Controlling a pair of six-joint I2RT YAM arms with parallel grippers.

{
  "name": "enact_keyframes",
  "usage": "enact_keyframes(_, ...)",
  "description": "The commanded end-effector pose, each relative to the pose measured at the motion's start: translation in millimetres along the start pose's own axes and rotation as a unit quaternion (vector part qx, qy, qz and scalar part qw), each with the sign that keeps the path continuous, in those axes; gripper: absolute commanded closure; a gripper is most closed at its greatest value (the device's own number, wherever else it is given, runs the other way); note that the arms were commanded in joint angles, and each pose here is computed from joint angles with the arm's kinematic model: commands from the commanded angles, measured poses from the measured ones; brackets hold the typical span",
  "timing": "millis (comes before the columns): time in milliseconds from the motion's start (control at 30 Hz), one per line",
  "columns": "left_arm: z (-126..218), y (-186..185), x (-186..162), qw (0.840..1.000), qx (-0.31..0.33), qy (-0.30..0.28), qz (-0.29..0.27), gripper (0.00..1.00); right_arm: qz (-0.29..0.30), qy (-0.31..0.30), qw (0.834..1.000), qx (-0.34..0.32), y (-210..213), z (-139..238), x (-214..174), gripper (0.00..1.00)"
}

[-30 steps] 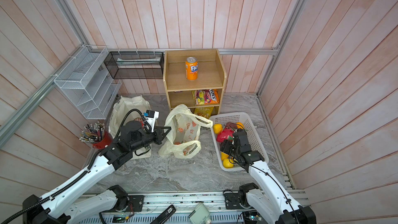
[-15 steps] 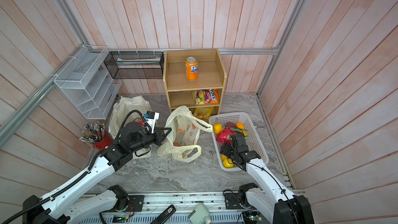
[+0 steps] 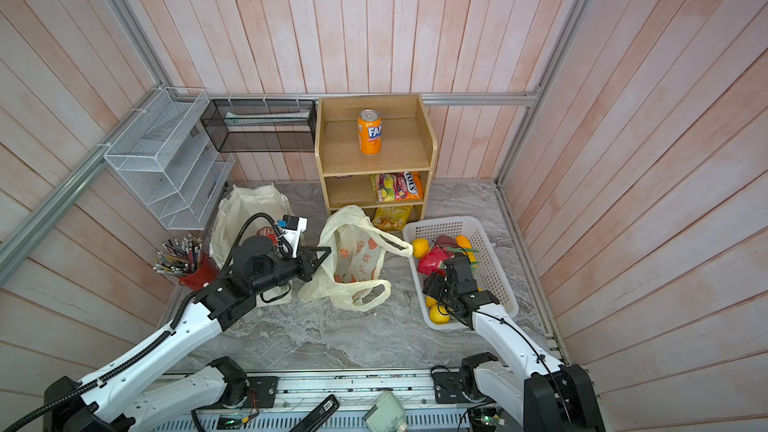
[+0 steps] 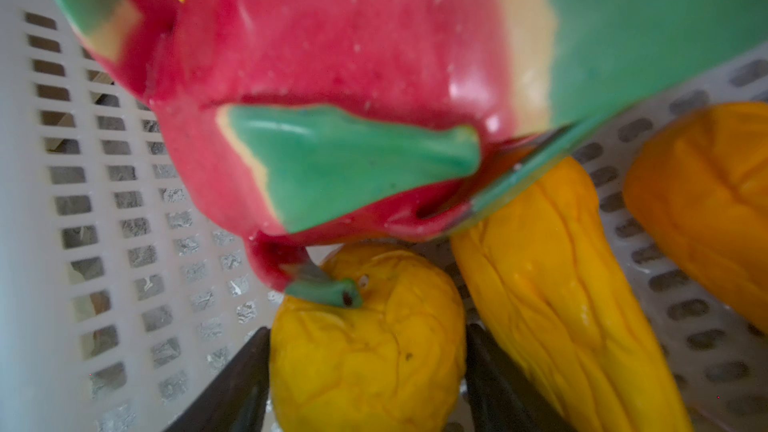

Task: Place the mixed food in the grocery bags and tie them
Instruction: 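Grasp the yellow mango in the basket with the right gripper, then lift the yellow mango and carry it toward the open bag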

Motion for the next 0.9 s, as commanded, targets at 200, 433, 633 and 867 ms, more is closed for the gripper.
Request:
enact_keyframes(200, 1.3, -0.5, -0.7, 1.000, -0.005, -0.004, 0.004, 1.00, -0.030, -0.053, 0.997, 0.037, 2.8, 32.9, 10.1, 0.43)
enact_keyframes(433, -2.5, 1.4, -2.0, 1.000, -0.001, 0.001, 0.007, 1.00, -0.047, -0.096, 0.990, 0.088, 14.3, 70.1, 27.4, 0.44)
enact_keyframes(633, -6.0, 3.0, -2.1, 1.000, 0.004, 0.006, 0.009, 1.00, -0.034, -0.131, 0.982, 0.130, 35.9, 100.4, 46.9, 0.44)
enact_keyframes(867, -7.9, 5.0, -3.9, 1.000, 0.010, 0.011, 0.013, 1.00, 0.004, -0.177, 0.962, 0.208, 67.8, 147.3, 65.4, 0.44)
Point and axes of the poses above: each gripper's point midway between its finger pads, its own z axis back along the fingers, its own y axis along the line the jaws close on, x = y × z, the point moved 9 cm from there along z, back along the fingers, and after that the axes turned 11 degrees about -z, right-handed, at the moved point
